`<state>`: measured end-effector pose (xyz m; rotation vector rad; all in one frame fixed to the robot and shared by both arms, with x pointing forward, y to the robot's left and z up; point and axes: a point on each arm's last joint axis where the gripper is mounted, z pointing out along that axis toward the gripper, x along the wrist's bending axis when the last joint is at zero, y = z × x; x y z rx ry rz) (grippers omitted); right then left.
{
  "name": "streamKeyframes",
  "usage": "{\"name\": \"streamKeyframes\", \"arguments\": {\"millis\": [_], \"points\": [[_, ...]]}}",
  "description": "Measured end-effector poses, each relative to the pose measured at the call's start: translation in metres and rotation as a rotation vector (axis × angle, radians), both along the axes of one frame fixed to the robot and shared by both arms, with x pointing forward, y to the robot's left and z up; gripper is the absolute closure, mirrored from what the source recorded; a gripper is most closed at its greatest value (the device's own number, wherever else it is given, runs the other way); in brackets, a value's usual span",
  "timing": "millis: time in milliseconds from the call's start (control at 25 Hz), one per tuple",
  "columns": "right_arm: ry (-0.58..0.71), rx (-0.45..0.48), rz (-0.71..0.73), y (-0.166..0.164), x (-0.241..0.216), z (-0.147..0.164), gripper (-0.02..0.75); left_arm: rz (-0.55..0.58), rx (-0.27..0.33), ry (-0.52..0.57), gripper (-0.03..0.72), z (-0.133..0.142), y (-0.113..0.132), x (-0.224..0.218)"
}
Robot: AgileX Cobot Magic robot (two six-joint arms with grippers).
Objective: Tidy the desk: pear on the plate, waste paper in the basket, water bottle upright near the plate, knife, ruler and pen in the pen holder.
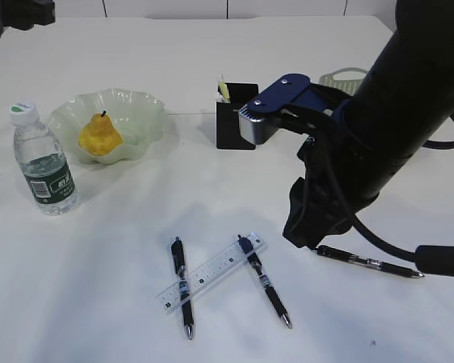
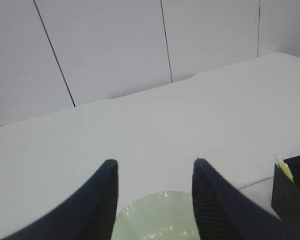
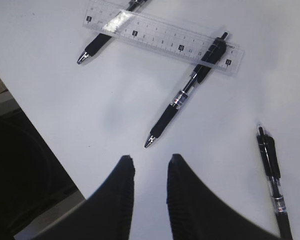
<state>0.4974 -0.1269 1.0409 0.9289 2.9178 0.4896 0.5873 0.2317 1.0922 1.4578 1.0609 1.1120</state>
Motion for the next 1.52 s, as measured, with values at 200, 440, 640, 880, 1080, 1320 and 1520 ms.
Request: {"name": "streamKeyframes", "arguments": {"millis": [200,440,640,880,1080,1320,1520], "points": [[-0.008,-0.008,0.049,0.0,-0.001,0.0,0.562,0.064,-0.022,0.043,0.347,0.003,0.021,-0.002],[-0.014,0.004,0.104,0.001,-0.002,0.0,0.562,0.113,-0.026,0.112,0.347,-0.002,0.037,-0.002],[-0.024,0.013,0.156,0.003,-0.002,0.001,0.562,0.13,-0.019,0.184,0.347,-0.008,0.044,-0.003],[-0.053,0.019,0.264,0.005,-0.003,0.003,0.562,0.141,-0.02,0.22,0.347,-0.011,0.048,-0.005],[-0.062,0.027,0.283,0.006,-0.002,0.008,0.562,0.141,-0.017,0.267,0.347,-0.015,0.049,-0.007],[-0.04,0.034,0.313,0.007,-0.004,0.01,0.56,0.196,-0.03,0.316,0.347,-0.014,0.068,-0.018],[-0.036,0.023,0.368,0.006,-0.006,0.01,0.56,0.238,-0.055,0.308,0.347,-0.003,0.081,-0.036]]}}
